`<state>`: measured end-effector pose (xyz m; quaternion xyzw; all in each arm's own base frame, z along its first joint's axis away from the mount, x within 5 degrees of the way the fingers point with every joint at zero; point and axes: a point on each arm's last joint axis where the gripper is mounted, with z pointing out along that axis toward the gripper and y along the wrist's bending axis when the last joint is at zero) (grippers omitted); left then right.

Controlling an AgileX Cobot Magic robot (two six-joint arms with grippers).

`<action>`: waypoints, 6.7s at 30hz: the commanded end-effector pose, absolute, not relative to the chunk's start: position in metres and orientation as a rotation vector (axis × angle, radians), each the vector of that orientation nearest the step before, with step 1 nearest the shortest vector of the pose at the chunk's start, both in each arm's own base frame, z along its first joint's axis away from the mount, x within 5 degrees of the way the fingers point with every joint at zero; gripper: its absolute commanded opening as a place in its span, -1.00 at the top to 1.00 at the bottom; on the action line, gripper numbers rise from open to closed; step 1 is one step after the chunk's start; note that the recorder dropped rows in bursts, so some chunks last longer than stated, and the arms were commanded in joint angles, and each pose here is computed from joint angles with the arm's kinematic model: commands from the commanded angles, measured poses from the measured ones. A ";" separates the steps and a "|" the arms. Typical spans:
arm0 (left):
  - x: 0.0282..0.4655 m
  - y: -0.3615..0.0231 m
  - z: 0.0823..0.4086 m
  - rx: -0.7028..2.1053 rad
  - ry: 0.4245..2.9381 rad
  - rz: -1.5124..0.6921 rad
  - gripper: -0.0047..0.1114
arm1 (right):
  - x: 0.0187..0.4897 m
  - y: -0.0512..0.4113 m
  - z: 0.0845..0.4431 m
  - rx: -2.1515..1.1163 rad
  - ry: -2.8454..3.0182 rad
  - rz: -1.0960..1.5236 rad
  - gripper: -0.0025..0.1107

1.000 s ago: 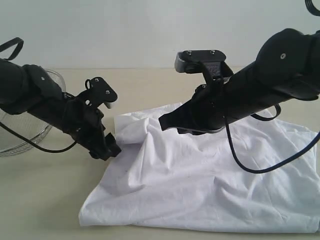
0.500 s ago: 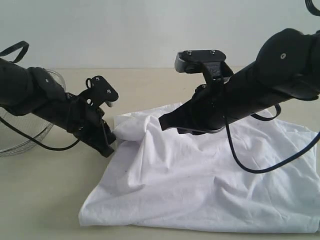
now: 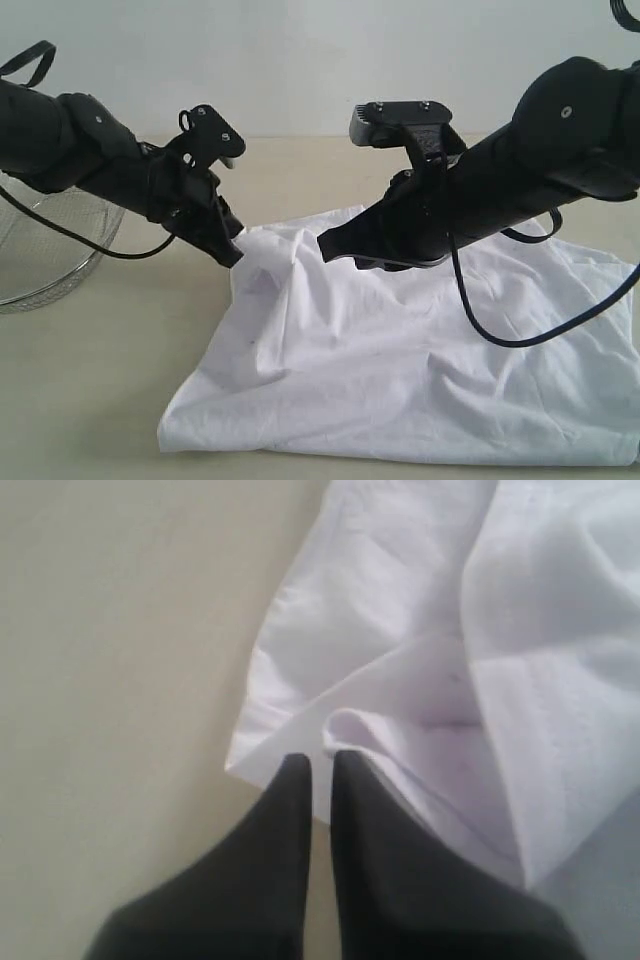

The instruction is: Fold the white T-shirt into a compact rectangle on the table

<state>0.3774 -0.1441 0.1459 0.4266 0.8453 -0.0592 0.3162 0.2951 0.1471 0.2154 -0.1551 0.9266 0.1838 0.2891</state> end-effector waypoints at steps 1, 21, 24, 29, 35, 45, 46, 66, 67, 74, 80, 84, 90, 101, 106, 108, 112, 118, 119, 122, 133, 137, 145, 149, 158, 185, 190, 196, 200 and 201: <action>0.377 -0.148 0.146 1.100 2.258 -0.209 0.68 | 0.294 0.144 0.218 -0.413 2.470 0.487 0.96; 0.348 -0.143 0.173 1.243 2.469 -0.406 -0.35 | 0.294 0.144 0.217 -0.444 2.466 0.470 0.96; 0.347 -0.147 0.168 1.220 2.484 -0.464 -0.35 | 0.293 0.144 0.217 -0.444 2.468 0.471 0.96; 0.352 -0.151 0.155 1.220 2.459 -0.503 -0.35 | 0.293 0.144 0.217 -0.447 2.473 0.474 0.96; 0.359 -0.150 0.138 1.204 2.461 -0.461 -0.34 | 0.293 0.144 0.217 -0.444 2.478 0.477 0.96; 0.366 -0.157 0.125 1.178 2.393 -0.503 -0.24 | 0.293 0.144 0.217 -0.444 2.478 0.477 0.96; 0.367 -0.157 0.126 1.178 2.381 -0.502 -0.21 | 0.293 0.144 0.217 -0.444 2.478 0.477 0.96; 0.378 -0.155 0.128 1.169 2.279 -0.365 0.84 | 0.292 0.144 0.217 -0.423 2.488 0.487 0.96; 0.379 -0.154 0.128 1.173 2.270 -0.351 0.84 | 0.293 0.144 0.217 -0.418 2.484 0.486 0.96; 0.386 -0.152 0.130 1.138 2.246 -0.276 0.84 | 0.293 0.144 0.217 -0.404 2.479 0.486 0.96; 0.398 -0.156 0.145 1.106 2.202 -0.267 0.84 | 0.294 0.144 0.217 -0.396 2.479 0.488 0.96; 0.403 -0.155 0.149 1.099 2.196 -0.244 0.84 | 0.294 0.144 0.217 -0.396 2.479 0.488 0.96; 0.402 -0.150 0.142 1.116 2.256 -0.194 0.84 | 0.294 0.144 0.217 -0.396 2.477 0.487 0.96; 0.400 -0.147 0.139 1.113 2.306 -0.176 0.54 | 0.294 0.144 0.217 -0.404 2.475 0.484 0.96; 0.401 -0.147 0.139 1.057 2.328 -0.187 -0.43 | 0.294 0.144 0.218 -0.396 2.472 0.484 0.96; 0.401 -0.145 0.139 1.020 2.354 -0.194 -0.50 | 0.294 0.144 0.218 -0.392 2.471 0.484 0.96; 0.395 -0.143 0.142 1.100 2.382 -0.179 0.03 | 0.295 0.142 0.218 -0.383 2.470 0.479 0.96; 0.384 -0.141 0.173 1.113 2.384 -0.217 0.84 | 0.305 0.111 0.216 -0.247 2.520 0.464 0.96; 0.384 -0.140 0.181 1.105 2.366 -0.214 0.84 | 0.306 0.105 0.216 -0.228 2.532 0.463 0.96; 0.377 -0.139 0.204 1.076 2.342 -0.229 0.84 | 0.306 0.085 0.223 -0.165 2.540 0.459 0.96; 0.281 -0.129 0.209 1.171 2.651 -0.643 0.84 | 0.264 0.058 0.221 -0.120 2.670 0.449 0.96; 0.300 -0.120 0.199 0.999 2.497 -0.357 0.84 | 0.255 0.055 0.203 -0.065 2.680 0.432 0.96; 0.313 -0.121 0.209 0.937 2.415 -0.302 0.84 | 0.257 0.060 0.206 -0.087 2.632 0.507 0.96; 0.320 -0.120 0.212 0.897 2.366 -0.258 0.84 | 0.261 0.058 0.208 -0.072 2.594 0.483 0.96; 0.326 -0.123 0.205 0.896 2.391 -0.276 0.84 | 0.320 0.036 0.211 0.022 2.449 0.321 0.95; 0.326 -0.123 0.202 0.905 2.401 -0.281 0.84 | 0.406 -0.022 0.133 0.018 2.595 0.158 0.80; 0.327 -0.122 0.202 0.910 2.391 -0.263 0.84 | 0.406 -0.022 0.136 0.031 2.585 0.157 0.96; 0.332 -0.121 0.205 0.892 2.344 -0.215 0.84 | 0.405 -0.023 0.165 0.088 2.506 0.163 0.96; 0.335 -0.120 0.206 0.867 2.314 -0.188 0.84 | 0.401 -0.028 0.177 0.129 2.491 0.174 0.96; 0.336 -0.120 0.207 0.863 2.308 -0.184 0.84 | 0.400 -0.030 0.179 0.136 2.490 0.175 0.96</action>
